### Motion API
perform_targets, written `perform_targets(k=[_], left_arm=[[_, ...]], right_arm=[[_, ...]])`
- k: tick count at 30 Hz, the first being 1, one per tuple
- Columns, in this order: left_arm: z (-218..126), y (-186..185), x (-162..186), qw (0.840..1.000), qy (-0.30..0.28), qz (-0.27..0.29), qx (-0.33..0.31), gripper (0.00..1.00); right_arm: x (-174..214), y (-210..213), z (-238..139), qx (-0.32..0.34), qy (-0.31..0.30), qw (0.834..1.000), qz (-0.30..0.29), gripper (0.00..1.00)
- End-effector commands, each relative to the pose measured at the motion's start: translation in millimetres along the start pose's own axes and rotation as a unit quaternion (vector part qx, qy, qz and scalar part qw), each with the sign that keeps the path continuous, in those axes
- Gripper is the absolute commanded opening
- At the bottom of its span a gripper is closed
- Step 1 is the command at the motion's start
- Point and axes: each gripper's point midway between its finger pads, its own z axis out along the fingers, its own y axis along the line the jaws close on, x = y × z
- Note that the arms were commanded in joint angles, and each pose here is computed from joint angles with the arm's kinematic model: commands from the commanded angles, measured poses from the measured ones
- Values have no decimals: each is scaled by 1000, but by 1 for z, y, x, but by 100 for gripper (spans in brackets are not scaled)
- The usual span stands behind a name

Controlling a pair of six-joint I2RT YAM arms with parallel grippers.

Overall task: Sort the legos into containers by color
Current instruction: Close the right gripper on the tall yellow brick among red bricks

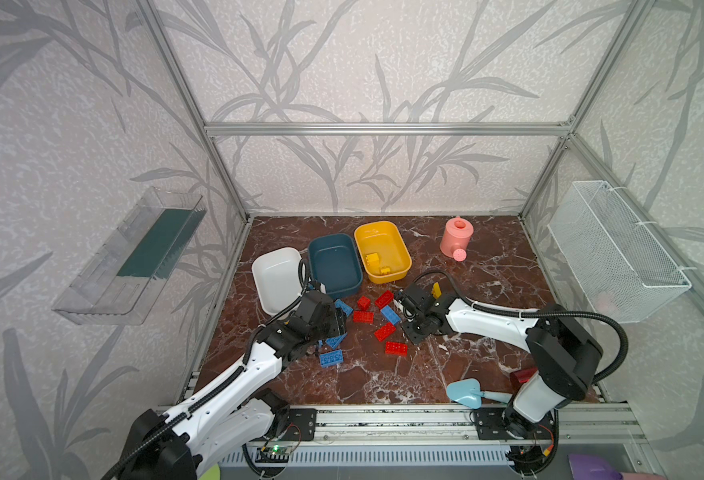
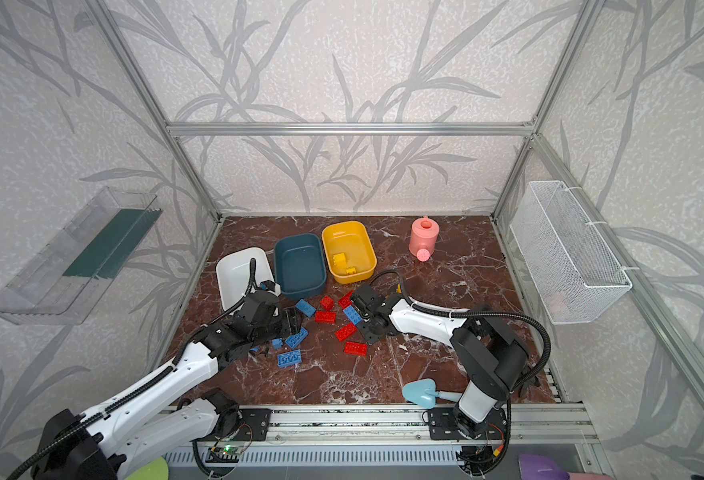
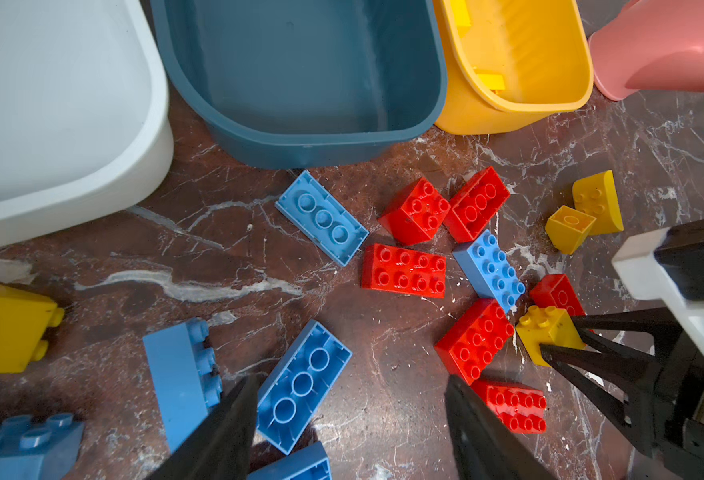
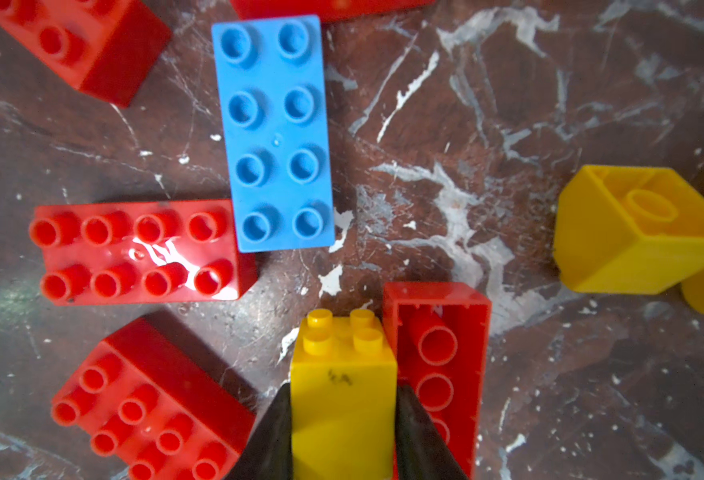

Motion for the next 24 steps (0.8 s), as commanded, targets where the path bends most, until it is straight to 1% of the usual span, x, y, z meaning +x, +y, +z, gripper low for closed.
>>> perform_targets(k=[1,5,13,24], left_arm=[[1,3,1,1000,-2,-5,-6,71],[-1,2,0,1000,0,-5,-6,72],[-2,0,0,1000,0,-5,-2,71],[-1,-2,1,1000,5,-2,-1,72]], right_arm=[[-4,0,-3,8,0,1000,-5,32],[-10,-1,-11,10,-11,1000,-4,30],[-21,-1,-31,8,-36,999,1,31],[-37,-3,-40,14,-43,999,5,30]])
